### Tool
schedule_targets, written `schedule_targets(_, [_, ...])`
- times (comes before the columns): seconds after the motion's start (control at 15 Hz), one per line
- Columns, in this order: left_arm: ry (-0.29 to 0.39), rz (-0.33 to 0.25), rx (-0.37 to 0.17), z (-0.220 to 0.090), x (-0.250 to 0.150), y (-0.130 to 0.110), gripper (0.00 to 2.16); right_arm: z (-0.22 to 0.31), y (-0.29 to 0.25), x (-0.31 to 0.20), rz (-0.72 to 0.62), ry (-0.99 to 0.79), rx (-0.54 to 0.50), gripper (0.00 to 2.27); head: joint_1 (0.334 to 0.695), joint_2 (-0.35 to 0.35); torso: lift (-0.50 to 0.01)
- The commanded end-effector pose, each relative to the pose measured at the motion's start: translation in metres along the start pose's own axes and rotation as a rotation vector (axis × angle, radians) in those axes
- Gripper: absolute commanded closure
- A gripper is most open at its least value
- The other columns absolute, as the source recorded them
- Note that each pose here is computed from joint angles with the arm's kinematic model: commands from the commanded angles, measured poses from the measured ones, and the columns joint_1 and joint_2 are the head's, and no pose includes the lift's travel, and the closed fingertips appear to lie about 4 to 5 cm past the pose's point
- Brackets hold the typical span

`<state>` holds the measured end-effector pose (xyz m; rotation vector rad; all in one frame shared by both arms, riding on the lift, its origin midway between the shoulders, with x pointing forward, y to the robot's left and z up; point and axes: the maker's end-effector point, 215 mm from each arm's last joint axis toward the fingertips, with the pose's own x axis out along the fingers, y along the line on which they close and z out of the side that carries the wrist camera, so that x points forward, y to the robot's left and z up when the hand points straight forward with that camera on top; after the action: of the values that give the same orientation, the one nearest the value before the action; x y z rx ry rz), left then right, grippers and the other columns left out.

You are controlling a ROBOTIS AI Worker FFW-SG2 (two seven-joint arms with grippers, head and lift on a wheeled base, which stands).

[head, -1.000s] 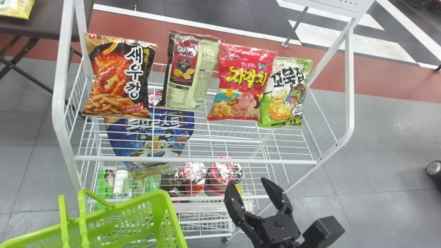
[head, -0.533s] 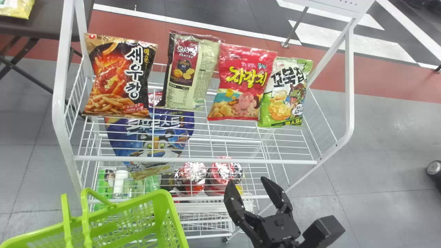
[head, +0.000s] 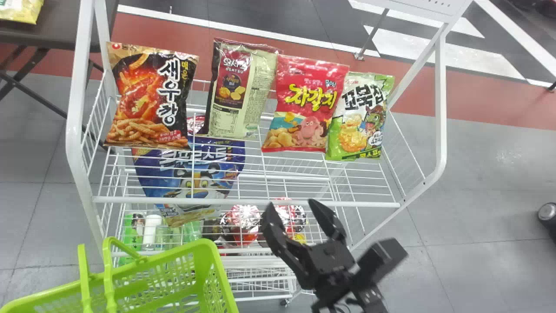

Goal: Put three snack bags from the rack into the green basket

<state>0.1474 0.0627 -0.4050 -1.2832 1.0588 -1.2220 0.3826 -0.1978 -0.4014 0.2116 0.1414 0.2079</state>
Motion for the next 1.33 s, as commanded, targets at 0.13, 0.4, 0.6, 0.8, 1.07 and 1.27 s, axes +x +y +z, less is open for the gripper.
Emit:
schedule_targets(0.13, [-0.004,0.003,-0.008,-0.003,-0.002,0.001,2.15,0.003,0.045,0.073,0.049,0.039,-0.011,0.07,0.695,-0.250,0.000])
schedule_targets(0.4, [-0.010,0.001,-0.014,-0.003,-0.005,0.002,2.15,-0.002,0.087,0.137,0.116,0.079,-0.038,0.07,0.695,-0.109,0.000])
schedule_targets(0.6, [-0.012,-0.003,-0.020,-0.005,-0.006,0.002,2.15,0.001,0.114,0.184,0.167,0.085,-0.069,0.07,0.695,-0.037,0.000])
schedule_targets(0.8, [-0.015,0.002,-0.017,-0.005,-0.008,0.003,2.15,-0.001,0.133,0.222,0.200,0.094,-0.099,0.07,0.695,0.036,0.000])
schedule_targets(1.07, [-0.018,0.003,-0.018,-0.006,-0.009,0.005,2.15,-0.001,0.134,0.260,0.216,0.080,-0.132,0.11,0.695,0.083,0.000])
schedule_targets(1.27, [-0.021,0.004,-0.009,-0.004,-0.010,0.006,2.15,-0.007,0.147,0.272,0.268,0.105,-0.161,0.77,0.695,0.092,0.000])
